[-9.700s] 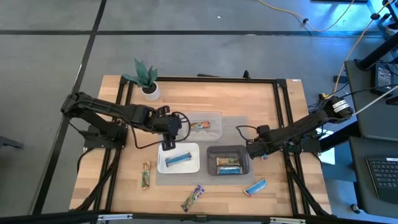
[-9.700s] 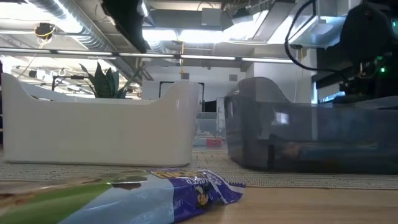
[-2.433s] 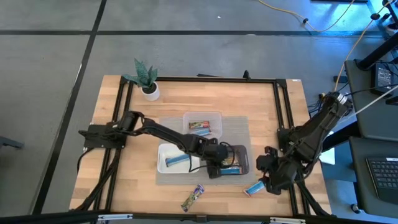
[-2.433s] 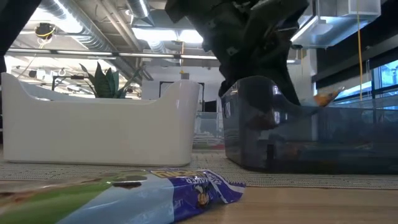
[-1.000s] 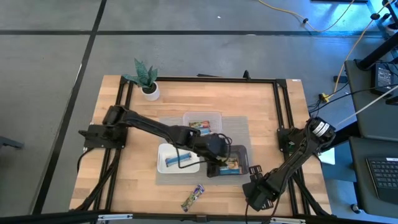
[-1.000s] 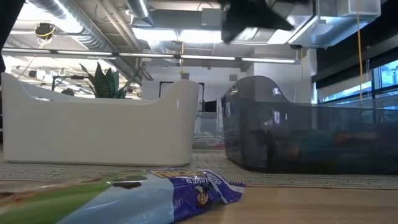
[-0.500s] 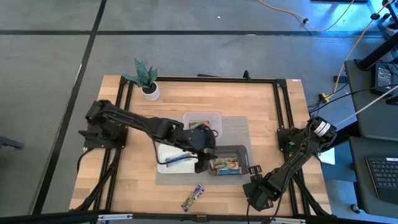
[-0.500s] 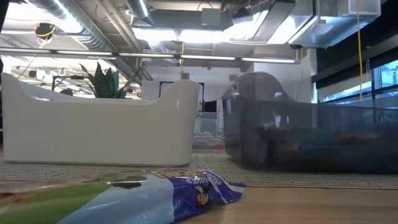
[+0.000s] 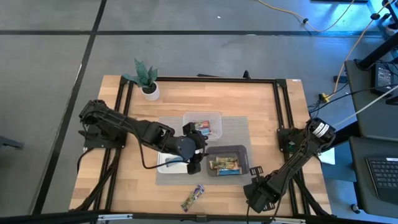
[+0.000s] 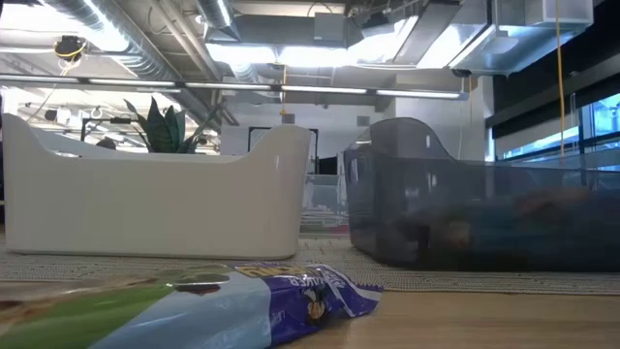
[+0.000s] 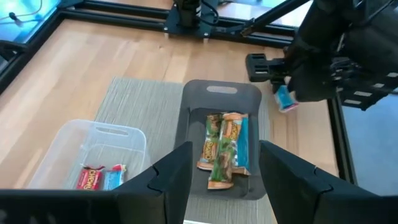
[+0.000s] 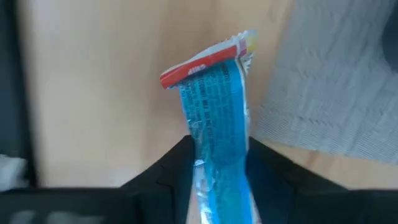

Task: Pick and place Granola Bars by type
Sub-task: Put the red granola bar into the transparent bin

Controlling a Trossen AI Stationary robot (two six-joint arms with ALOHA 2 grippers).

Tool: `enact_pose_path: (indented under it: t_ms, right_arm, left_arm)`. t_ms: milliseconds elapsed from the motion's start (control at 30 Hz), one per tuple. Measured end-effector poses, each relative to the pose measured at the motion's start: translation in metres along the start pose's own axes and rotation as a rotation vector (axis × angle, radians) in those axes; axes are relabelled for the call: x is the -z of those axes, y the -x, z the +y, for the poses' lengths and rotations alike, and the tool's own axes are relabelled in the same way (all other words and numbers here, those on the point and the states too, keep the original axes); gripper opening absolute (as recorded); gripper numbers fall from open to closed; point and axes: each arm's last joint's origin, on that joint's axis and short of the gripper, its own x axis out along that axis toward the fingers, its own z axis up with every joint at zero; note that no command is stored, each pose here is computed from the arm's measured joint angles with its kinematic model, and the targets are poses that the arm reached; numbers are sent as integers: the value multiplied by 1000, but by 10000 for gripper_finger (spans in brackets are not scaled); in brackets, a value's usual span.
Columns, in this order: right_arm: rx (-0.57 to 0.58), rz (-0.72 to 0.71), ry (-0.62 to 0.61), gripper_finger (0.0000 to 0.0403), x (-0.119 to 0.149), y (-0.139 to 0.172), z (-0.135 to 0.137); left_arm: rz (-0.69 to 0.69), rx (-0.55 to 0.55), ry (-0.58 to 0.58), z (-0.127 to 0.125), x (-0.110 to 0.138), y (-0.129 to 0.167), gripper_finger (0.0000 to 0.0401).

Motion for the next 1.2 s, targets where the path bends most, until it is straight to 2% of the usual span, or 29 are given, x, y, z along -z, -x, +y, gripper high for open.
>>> enact_pose_path:
  t_ms: [267,467,700,800,967,1100,1200]
  right_arm:
    - [32,14,2,136,-6,26,5]
    - [69,29,8,136,-12,71,11]
    - [226,-218,78,136,-36,136,2]
    - [306,-337,117,136,-51,159,-11]
    - [425,-441,147,136,-77,183,-48]
    - [449,-481,146,136,-101,186,-88]
    - [413,-495,126,136,-115,185,-123]
  left_arm:
    - [14,1,-2,0,1,0,174]
    - [108,-19,48,1,11,2,176]
    - [171,-1,77,-20,32,8,174]
    - [180,26,55,-32,40,12,175]
    - [193,72,64,-53,52,22,173]
    - [185,85,94,-69,62,33,171]
    - [185,92,121,-82,71,38,171]
